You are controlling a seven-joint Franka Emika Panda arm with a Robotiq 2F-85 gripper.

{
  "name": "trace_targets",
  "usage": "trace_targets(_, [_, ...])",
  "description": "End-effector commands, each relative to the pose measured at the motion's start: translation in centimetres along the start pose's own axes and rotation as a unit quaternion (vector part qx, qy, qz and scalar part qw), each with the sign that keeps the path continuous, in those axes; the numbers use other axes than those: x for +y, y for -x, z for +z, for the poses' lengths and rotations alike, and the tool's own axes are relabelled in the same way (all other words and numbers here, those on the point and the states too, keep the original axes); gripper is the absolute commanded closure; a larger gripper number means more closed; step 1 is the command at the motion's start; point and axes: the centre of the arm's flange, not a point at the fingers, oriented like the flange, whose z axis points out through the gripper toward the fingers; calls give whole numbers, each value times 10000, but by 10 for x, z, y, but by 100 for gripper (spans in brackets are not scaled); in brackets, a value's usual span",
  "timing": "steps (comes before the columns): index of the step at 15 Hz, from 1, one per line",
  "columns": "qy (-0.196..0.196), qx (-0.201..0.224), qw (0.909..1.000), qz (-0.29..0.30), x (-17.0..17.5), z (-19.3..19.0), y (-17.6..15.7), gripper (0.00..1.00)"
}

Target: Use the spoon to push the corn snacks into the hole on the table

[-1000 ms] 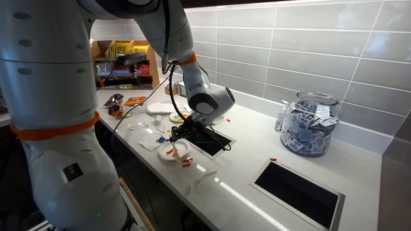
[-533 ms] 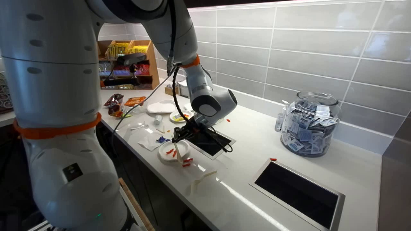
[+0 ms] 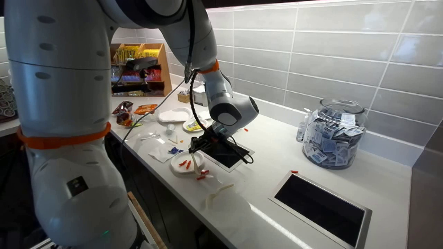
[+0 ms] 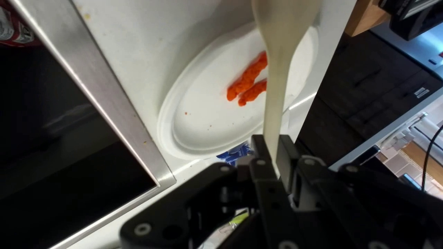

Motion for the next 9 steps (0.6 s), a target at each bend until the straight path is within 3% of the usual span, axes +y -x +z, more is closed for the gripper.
trace_targets(1, [20,50,10000,-51,10,-1,4,97])
trace_targets(9, [106,24,9999,-45,21,-6,2,97])
